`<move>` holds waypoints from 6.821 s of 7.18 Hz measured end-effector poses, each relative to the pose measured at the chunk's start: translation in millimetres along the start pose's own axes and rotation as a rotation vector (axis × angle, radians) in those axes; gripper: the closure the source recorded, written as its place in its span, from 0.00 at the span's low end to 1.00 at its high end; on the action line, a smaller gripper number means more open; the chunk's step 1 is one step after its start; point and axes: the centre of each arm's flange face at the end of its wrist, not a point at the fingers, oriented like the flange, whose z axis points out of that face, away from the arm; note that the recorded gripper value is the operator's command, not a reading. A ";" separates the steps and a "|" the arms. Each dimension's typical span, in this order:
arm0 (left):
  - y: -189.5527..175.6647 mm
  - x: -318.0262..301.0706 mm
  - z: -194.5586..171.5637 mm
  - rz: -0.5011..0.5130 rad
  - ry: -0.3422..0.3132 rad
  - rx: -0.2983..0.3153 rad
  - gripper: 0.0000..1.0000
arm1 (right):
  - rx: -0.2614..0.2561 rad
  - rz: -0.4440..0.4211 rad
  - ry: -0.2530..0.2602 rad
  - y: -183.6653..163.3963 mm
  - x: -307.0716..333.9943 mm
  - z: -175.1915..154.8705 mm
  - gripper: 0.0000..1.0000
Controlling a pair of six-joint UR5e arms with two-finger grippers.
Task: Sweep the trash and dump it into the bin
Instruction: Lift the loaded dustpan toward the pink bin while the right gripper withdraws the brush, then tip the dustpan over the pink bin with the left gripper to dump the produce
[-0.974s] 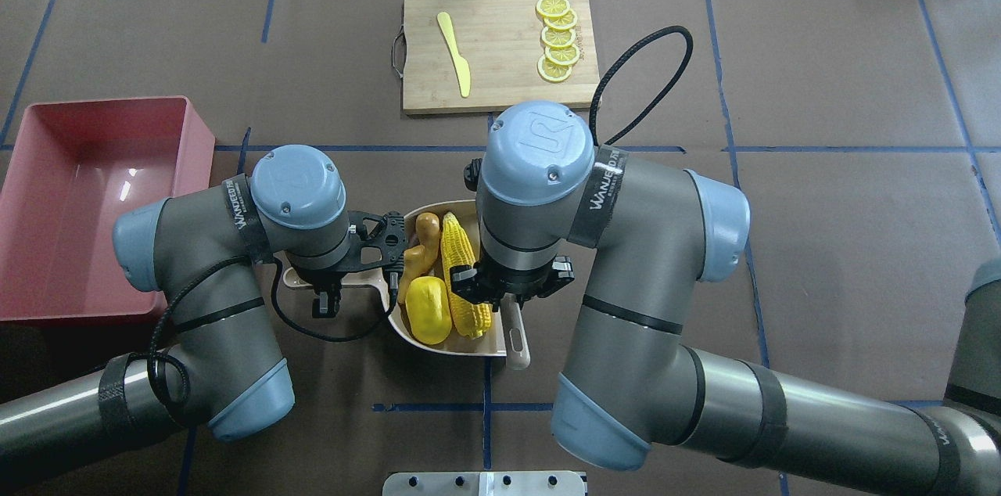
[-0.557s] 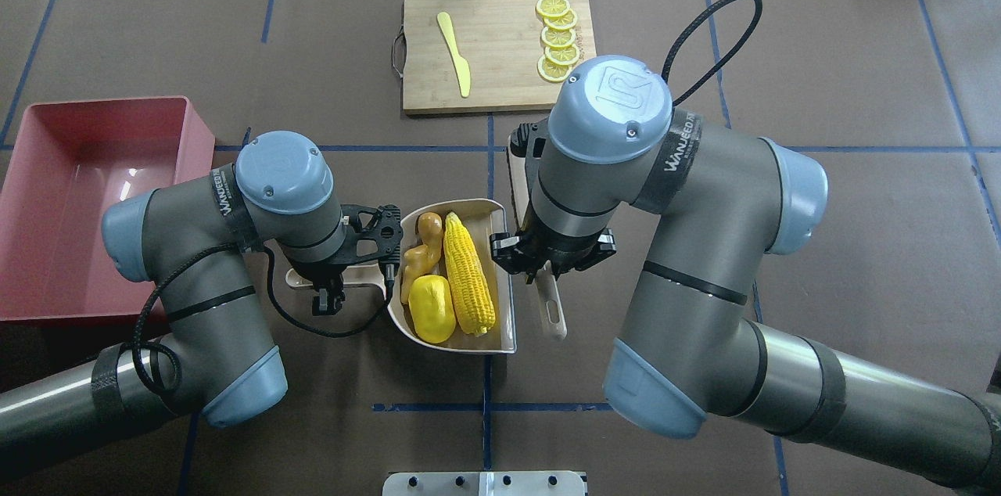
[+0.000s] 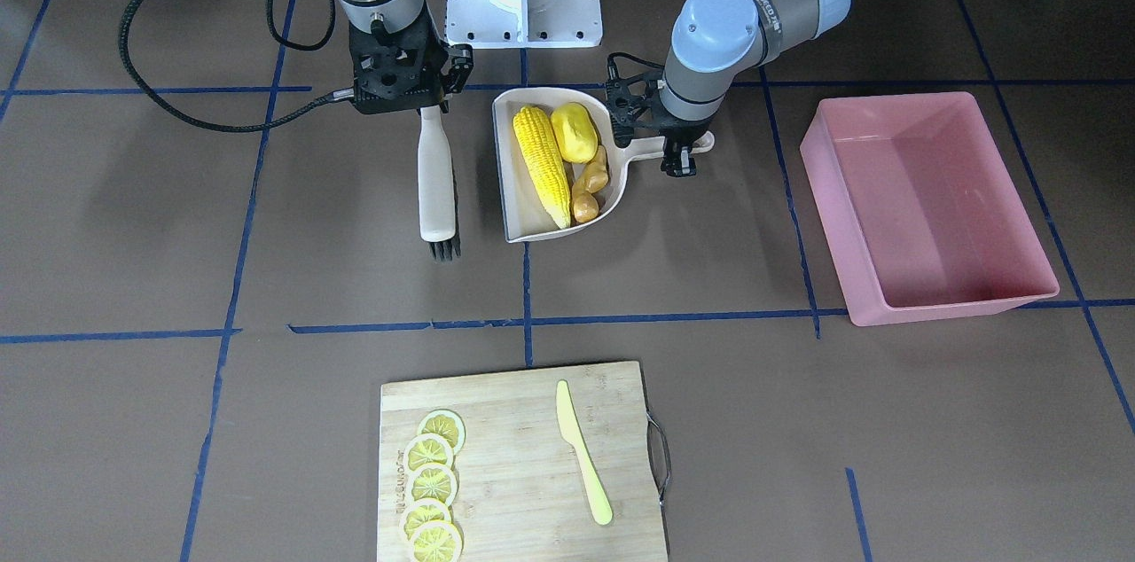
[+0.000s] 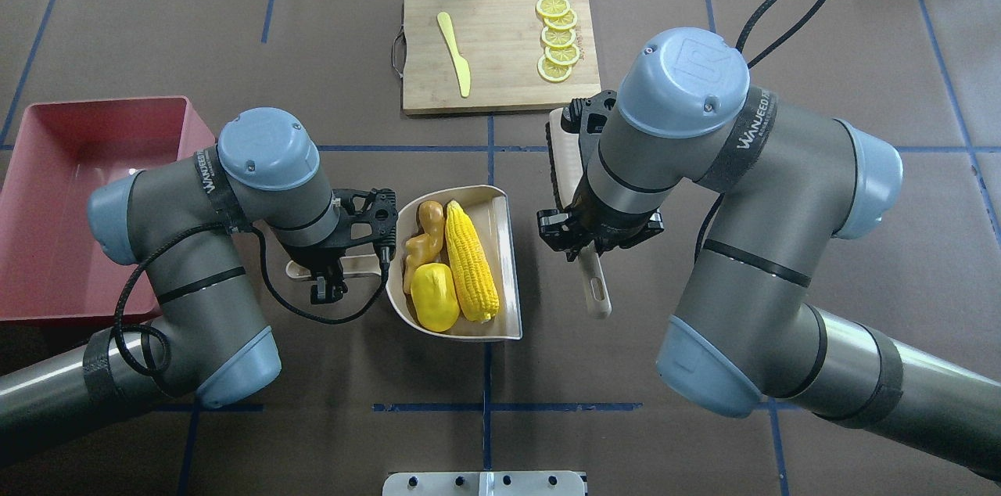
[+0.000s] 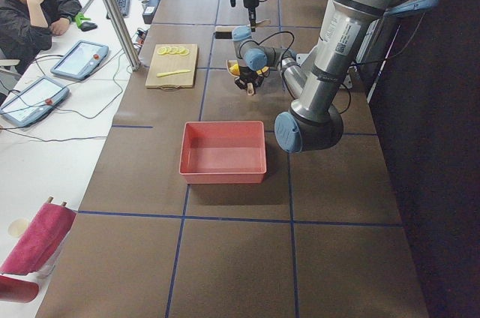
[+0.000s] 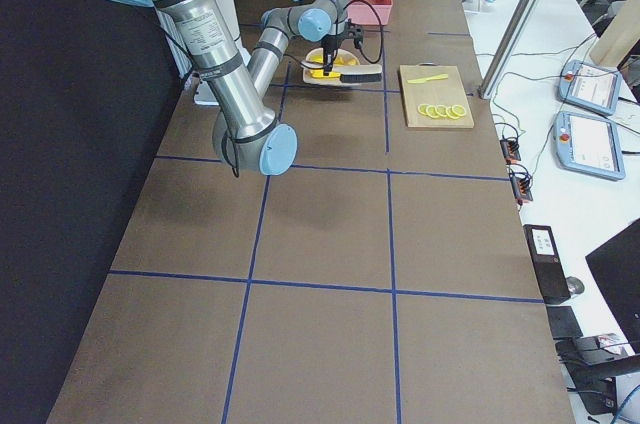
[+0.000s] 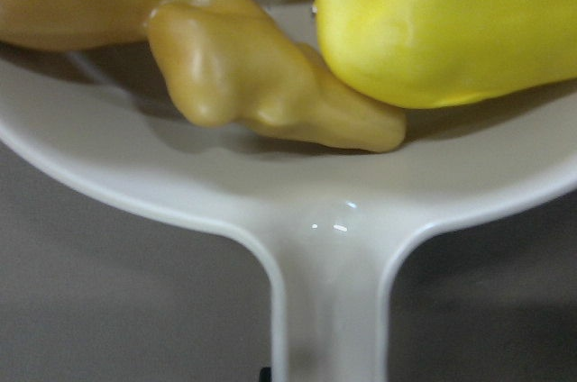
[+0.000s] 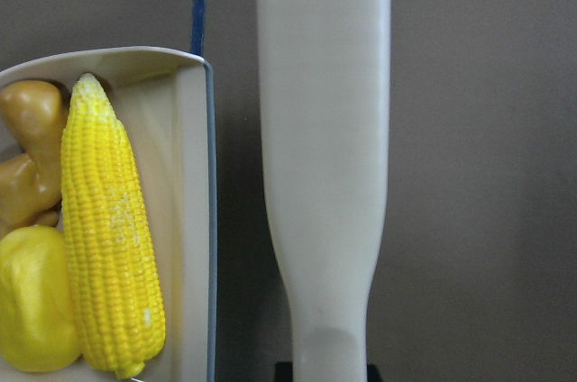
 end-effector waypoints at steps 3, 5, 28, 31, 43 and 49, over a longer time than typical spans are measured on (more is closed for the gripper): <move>21.2 -22.5 -39.7 -0.041 -0.058 0.041 1.00 | 0.020 0.036 0.019 -7.0 17.0 -21.7 1.00; 42.4 -19.9 -86.4 -0.086 -0.051 0.069 1.00 | 0.024 0.055 0.036 -10.8 25.7 -26.2 1.00; 544.6 -84.5 -190.2 -0.002 -0.060 -0.150 1.00 | -0.074 -0.143 0.151 13.0 405.1 -72.7 0.99; 539.4 -101.3 -213.8 -0.016 -0.139 -0.312 1.00 | -0.078 -0.148 0.141 15.1 409.8 -70.1 0.99; 465.7 -91.2 -229.6 0.044 -0.271 -0.735 1.00 | -0.110 -0.126 0.116 15.5 416.7 -60.2 0.99; 454.3 -87.9 -228.9 0.050 -0.255 -0.687 1.00 | -0.091 -0.075 0.097 17.4 419.2 -56.1 0.98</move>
